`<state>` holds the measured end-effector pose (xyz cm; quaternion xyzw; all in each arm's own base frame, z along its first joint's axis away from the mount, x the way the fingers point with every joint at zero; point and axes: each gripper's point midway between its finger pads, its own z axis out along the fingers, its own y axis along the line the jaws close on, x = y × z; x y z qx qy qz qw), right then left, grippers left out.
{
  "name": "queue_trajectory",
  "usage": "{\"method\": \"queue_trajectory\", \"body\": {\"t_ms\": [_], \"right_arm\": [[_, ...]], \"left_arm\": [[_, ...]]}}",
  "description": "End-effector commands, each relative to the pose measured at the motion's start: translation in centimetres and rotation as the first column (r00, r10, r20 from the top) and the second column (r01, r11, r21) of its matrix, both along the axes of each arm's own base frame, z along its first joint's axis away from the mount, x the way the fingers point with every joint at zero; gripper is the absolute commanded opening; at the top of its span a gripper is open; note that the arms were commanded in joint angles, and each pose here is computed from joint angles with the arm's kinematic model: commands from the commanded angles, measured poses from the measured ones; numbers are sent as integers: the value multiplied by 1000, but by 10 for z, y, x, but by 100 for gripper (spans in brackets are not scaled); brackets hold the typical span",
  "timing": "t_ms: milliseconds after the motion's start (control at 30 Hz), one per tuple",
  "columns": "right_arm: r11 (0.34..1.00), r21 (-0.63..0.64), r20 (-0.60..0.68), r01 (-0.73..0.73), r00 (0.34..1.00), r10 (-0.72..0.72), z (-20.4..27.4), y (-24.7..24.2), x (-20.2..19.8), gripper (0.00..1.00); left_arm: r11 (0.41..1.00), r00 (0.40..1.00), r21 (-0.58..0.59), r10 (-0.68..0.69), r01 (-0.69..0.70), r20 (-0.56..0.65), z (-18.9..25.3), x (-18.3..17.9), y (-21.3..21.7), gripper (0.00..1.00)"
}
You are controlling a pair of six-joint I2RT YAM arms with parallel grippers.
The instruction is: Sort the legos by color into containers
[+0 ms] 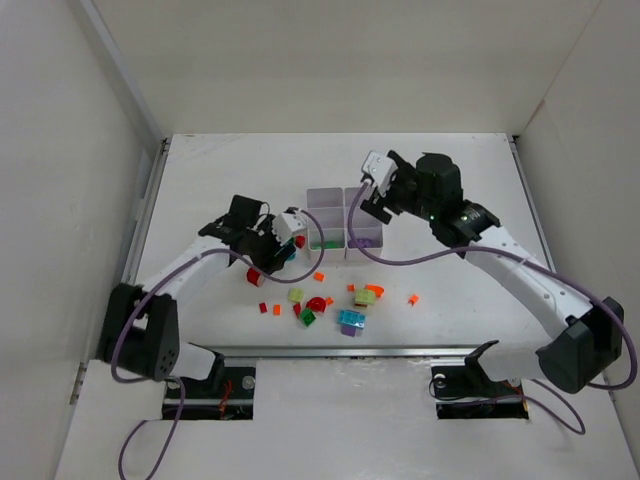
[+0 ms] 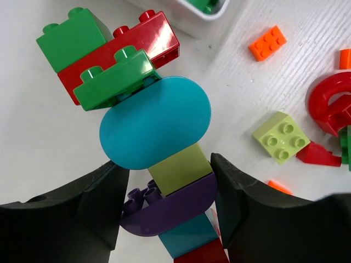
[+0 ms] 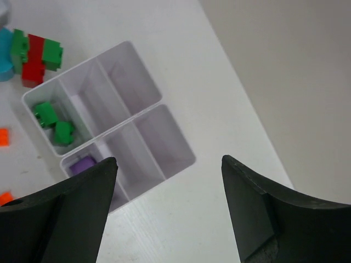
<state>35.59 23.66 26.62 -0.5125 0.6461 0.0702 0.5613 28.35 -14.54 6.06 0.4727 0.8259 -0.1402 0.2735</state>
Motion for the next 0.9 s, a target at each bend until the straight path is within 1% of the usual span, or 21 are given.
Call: {"method": "queue_trajectory", "body": {"t_ms": [0, 33, 67, 100, 133, 167, 233, 267, 300, 333, 400, 433, 467, 500, 533, 600, 633, 700, 733, 800, 867], "right_arm": [[984, 160, 242, 75, 964, -113, 108, -10, 11, 82], [973, 208, 244, 98, 958, -149, 120, -13, 11, 96], [961, 247, 245, 123, 952, -185, 130, -16, 13, 100], [939, 294, 237, 179, 938, -252, 140, -24, 17, 100], [891, 402, 185, 211, 935, -304, 158, -27, 16, 100], [858, 457, 148, 236, 930, -335, 167, -29, 16, 100], [801, 550, 82, 237, 939, -334, 183, -24, 14, 100], [808, 557, 60, 192, 961, -270, 180, -12, 10, 100], [816, 565, 66, 120, 980, -189, 185, 0, 1, 100], [836, 548, 75, -31, 997, -12, 184, 26, -17, 100], [800, 594, 18, -88, 995, 96, 188, 44, -26, 100], [784, 608, -5, -123, 987, 159, 189, 53, -33, 100], [774, 620, -24, -133, 982, 188, 190, 58, -35, 100], [765, 629, -53, -140, 974, 221, 186, 64, -36, 100], [767, 623, -61, -154, 968, 245, 182, 65, -35, 100], [758, 627, -125, -181, 937, 327, 168, 73, -41, 100], [761, 628, -154, -163, 932, 327, 162, 75, -39, 100], [746, 636, -191, -199, 896, 402, 156, 80, -46, 100], [743, 643, -231, -187, 877, 421, 148, 81, -41, 100], [730, 649, -285, -214, 821, 494, 137, 86, -47, 100], [727, 655, -346, -206, 773, 531, 121, 92, -42, 100]], "left_arm": [[995, 965, -12, -93, 99, 244, 63, 18, 0, 0], [991, 940, -32, -115, 132, 320, 82, 18, -4, 0], [986, 918, -38, -136, 161, 372, 95, 19, -6, 0], [980, 901, -41, -161, 193, 403, 99, 15, -8, 0], [970, 842, -38, -190, 241, 505, 125, 17, -13, 0], [955, 812, -57, -215, 291, 542, 134, 12, -19, 0], [929, 744, -65, -248, 364, 620, 157, 8, -28, 0], [902, 679, -62, -275, 427, 681, 175, 2, -36, 0], [890, 653, -61, -284, 452, 702, 182, 0, -39, 0], [879, 632, -66, -285, 472, 720, 190, 0, -43, 0], [855, 602, -77, -293, 512, 743, 204, -4, -49, 0], [849, 600, -82, -297, 522, 743, 208, -6, -51, 0], [842, 593, -79, -307, 534, 744, 213, -5, -53, 0], [831, 605, -86, -325, 550, 727, 209, -8, -55, 0], [823, 589, -72, -339, 563, 733, 211, -9, -55, 0], [813, 576, -60, -355, 579, 736, 210, -11, -56, 0], [813, 576, -60, -355, 579, 736, 210, -11, -56, 0], [809, 547, -34, -365, 587, 753, 214, -12, -55, 0], [797, 540, -33, -378, 604, 752, 213, -16, -59, 0], [788, 520, -21, -385, 615, 762, 217, -20, -61, 0], [782, 517, -21, -390, 622, 762, 217, -21, -63, 0]]}}
